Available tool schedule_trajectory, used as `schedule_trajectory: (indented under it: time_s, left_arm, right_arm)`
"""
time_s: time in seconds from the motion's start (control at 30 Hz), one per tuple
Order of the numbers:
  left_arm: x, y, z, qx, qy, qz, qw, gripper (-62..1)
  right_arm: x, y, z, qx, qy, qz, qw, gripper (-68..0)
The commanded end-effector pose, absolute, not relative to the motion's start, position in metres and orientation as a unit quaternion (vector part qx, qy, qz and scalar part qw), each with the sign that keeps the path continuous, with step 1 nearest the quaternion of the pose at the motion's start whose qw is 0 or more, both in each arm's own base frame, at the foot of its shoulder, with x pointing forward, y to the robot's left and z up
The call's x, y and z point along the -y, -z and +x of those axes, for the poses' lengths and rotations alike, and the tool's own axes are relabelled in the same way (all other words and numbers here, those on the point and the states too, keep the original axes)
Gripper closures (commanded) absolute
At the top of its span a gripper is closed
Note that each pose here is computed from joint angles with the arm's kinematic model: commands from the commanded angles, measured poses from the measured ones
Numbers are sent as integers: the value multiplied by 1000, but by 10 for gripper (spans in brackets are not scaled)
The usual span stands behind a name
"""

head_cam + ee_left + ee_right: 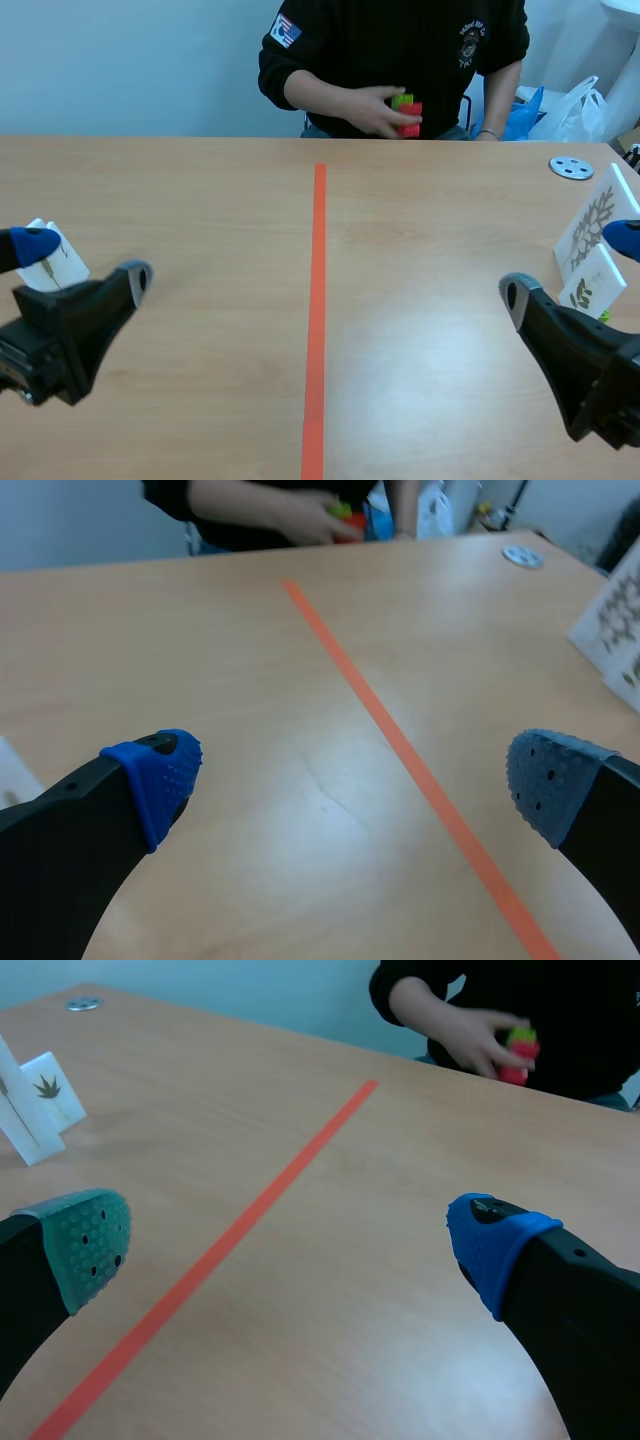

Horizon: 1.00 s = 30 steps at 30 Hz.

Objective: Sort the leaf by its shape. The table is split by an orange tape line. A compound leaf with several leaflets goes to the left side, a simple leaf with one blade goes to the right side. Return to the home posture when a red brick is placed on the table.

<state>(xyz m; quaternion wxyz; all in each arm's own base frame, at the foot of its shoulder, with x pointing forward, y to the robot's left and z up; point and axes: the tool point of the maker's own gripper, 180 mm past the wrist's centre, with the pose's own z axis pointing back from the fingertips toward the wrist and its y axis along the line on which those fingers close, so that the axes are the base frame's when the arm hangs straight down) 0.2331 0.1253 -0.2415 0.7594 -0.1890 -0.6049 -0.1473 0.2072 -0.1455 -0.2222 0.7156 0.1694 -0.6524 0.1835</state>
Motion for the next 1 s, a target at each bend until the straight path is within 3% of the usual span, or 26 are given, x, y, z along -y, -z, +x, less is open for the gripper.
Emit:
schedule_trajectory:
  time_s: [0.0, 0.2, 0.37, 0.97]
  left_arm:
    - [-116, 241, 231, 605, 151, -202, 755, -623]
    - [-83, 252, 216, 583, 198, -236, 752, -623]
    - [-69, 255, 209, 581, 226, -238, 744, -623]
    - [-76, 248, 223, 603, 203, -215, 741, -623]
  right_arm:
    - [156, 213, 208, 663, -180, 156, 710, -679]
    - [162, 208, 204, 658, -194, 161, 709, -679]
    - [162, 211, 204, 655, -200, 156, 712, -679]
    - [162, 211, 205, 655, -199, 154, 712, -679]
